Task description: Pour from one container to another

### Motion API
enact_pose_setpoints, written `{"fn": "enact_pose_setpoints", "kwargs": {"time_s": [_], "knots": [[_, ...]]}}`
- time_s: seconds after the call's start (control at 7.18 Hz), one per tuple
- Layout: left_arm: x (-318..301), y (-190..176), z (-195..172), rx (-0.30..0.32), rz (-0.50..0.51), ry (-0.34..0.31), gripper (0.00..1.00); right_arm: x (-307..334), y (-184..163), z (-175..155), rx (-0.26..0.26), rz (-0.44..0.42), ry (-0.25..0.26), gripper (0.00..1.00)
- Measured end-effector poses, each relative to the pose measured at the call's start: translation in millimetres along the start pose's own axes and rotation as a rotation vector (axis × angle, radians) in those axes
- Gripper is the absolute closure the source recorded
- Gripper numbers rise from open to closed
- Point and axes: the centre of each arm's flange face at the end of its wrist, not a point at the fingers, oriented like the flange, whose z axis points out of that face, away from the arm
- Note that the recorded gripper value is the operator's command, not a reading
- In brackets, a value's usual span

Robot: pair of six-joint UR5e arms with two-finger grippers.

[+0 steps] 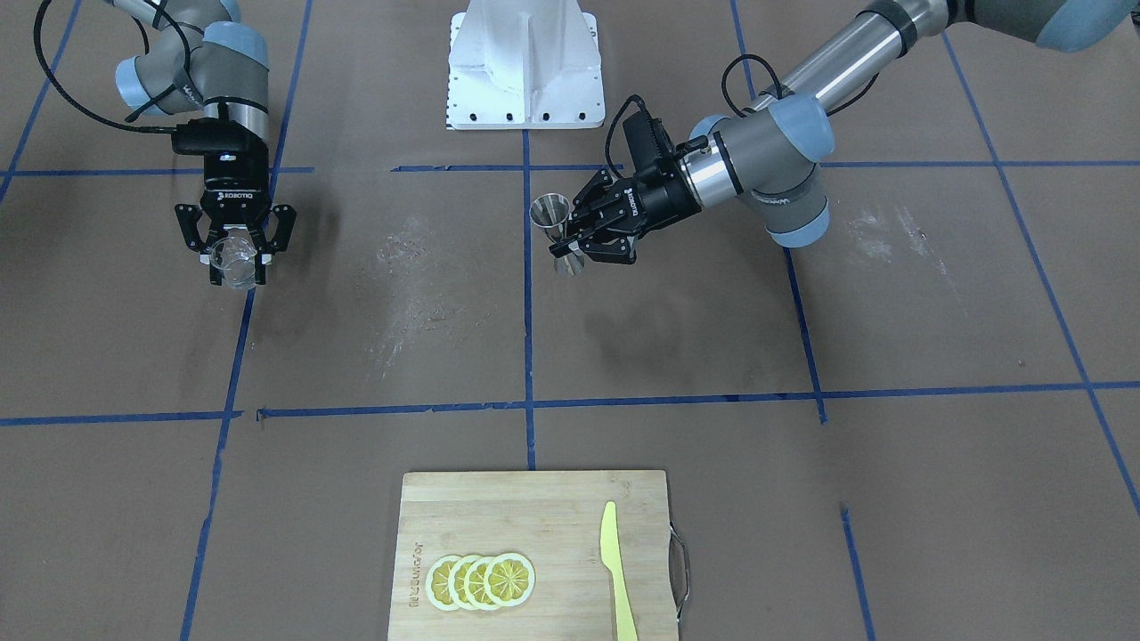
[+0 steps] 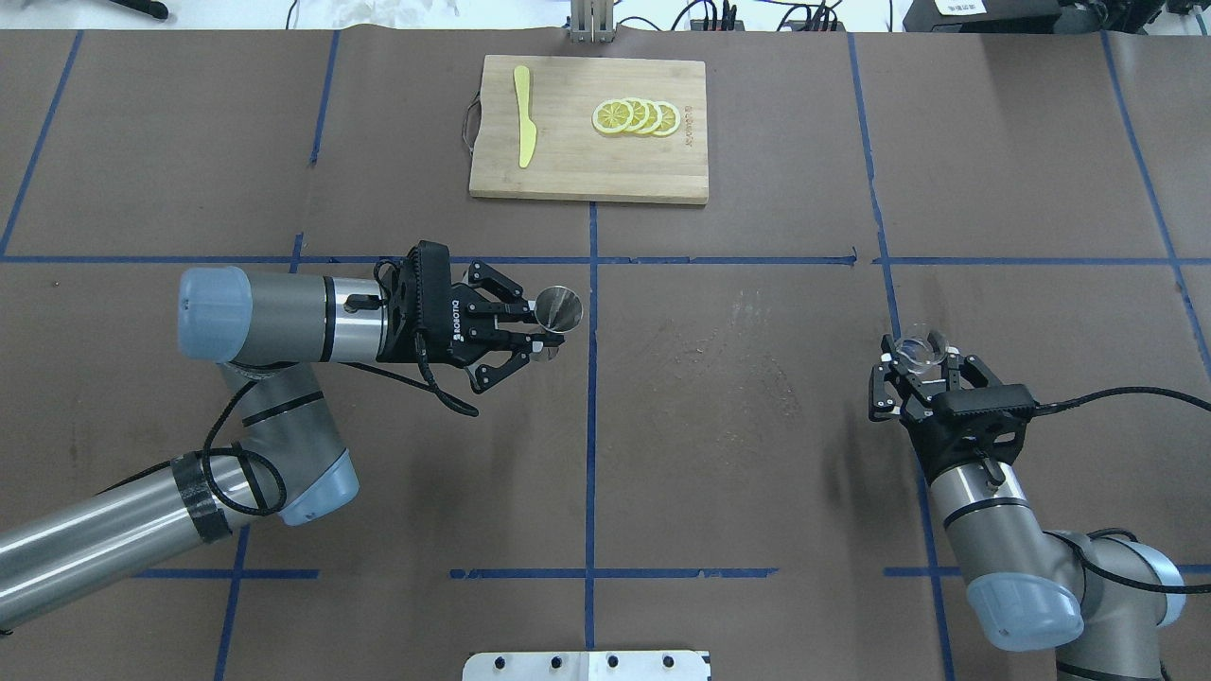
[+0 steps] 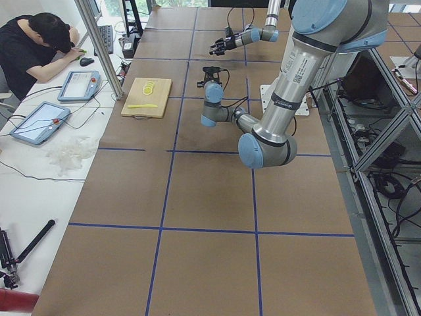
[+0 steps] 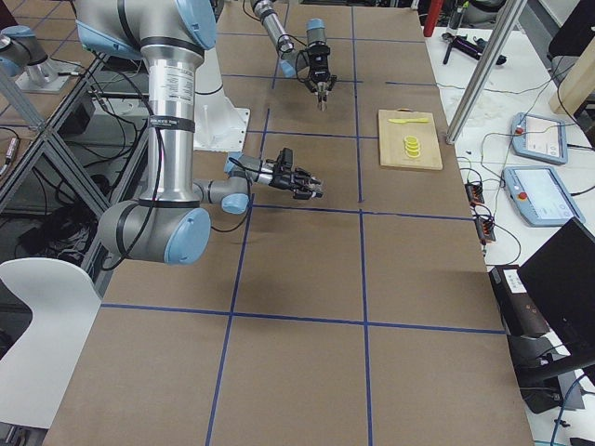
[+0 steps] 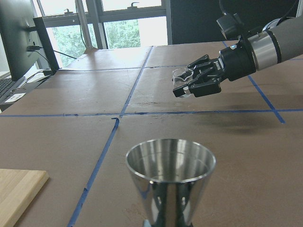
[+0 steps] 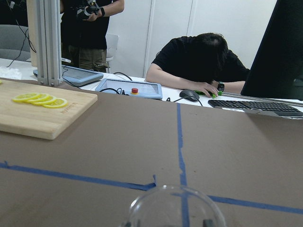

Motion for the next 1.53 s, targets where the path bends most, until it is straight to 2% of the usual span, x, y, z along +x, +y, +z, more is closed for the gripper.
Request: {"fn": "enact_pose_setpoints", "kwargs": {"time_s": [0.28,0.7,1.25,1.53], "knots": [[0,0,0,0.000,0.000,0.000,1.00,-44,-29,8,0.025,-0.004,-0.032,1.00],[0,1,1,-0.001,0.000,-0.002,1.00,-84,-74,33,0.016,-0.030,-0.061,1.00],[-1,1,5,-0.010,-0.012,-0.016,1.00,-136,-147,79,-0.053,-0.088,-0.044,1.00],[-9,1,5,-0.027,-0.019,-0.030,1.00,-146,-156,83,-0.061,-0.100,-0.040,1.00]]}}
